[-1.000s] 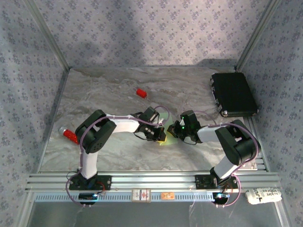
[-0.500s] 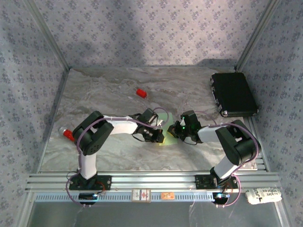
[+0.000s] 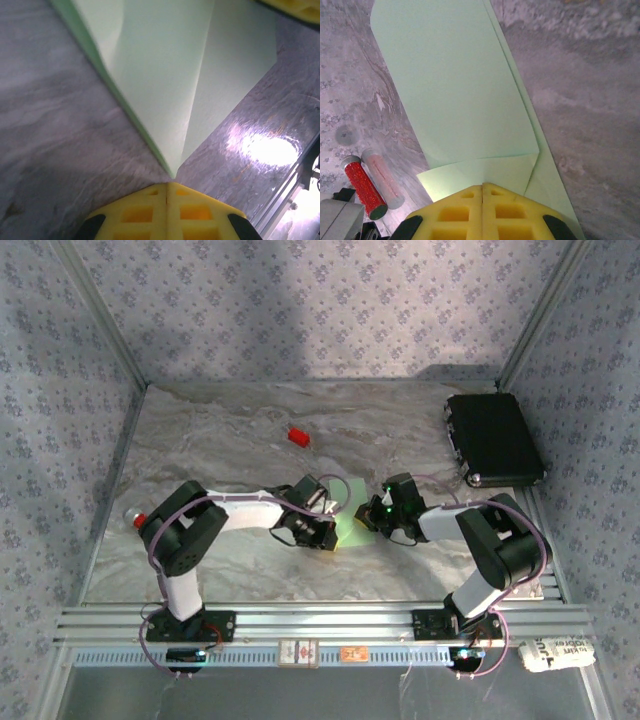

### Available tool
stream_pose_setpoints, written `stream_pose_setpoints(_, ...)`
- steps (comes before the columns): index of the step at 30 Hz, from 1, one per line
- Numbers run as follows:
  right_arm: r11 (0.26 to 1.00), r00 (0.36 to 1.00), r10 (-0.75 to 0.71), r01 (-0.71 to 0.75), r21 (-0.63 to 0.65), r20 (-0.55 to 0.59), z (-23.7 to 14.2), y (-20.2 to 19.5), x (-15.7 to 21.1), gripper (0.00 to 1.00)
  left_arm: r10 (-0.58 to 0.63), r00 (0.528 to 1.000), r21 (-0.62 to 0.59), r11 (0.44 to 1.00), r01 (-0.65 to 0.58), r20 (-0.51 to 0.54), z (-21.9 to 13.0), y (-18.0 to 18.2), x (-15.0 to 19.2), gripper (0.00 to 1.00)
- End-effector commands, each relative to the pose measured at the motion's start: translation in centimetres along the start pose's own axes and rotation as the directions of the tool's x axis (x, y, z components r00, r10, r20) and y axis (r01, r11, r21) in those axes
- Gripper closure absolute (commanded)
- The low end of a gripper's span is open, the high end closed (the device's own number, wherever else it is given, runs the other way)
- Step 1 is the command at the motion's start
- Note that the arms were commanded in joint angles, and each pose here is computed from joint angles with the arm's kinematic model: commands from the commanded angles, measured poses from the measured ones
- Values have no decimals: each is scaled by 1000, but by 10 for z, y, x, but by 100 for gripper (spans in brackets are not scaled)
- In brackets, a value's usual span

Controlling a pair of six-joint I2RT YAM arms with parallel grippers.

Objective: Fold a paper plane with a square sheet of paper (pick it up from the middle)
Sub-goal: Fold the triangle a second time at the center of the table.

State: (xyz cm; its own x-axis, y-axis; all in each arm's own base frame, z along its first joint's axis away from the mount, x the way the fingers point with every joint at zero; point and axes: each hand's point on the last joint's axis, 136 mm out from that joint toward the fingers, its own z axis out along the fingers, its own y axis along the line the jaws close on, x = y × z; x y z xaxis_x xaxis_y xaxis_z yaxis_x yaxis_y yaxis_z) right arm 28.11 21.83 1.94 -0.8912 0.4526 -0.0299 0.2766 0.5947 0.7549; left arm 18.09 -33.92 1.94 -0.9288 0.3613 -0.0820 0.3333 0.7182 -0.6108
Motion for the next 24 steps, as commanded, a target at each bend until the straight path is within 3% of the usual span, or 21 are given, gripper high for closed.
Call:
stream_pose_setpoints(1, 993, 999, 41, -41, 113, 3, -2, -33, 6, 100, 26, 999, -2, 1000, -26, 20, -19, -12, 4, 98)
stream_pose_setpoints(8, 994, 999, 36, -37, 103, 8, -1, -30, 5, 100, 39, 990, 79, 996, -50, 135, -36, -45, -37, 98)
stream_pose_setpoints(17, 995, 999, 33, -33, 92, 5, -1, -28, 7, 100, 7, 994, 69, 997, -15, 112, -3, -38, -63, 97)
stream_pose_setpoints(24, 996, 999, 32, -32, 86, 6, -2, -26, 7, 100, -4, 999, -2, 1000, 4, 44, 21, -10, -49, 96)
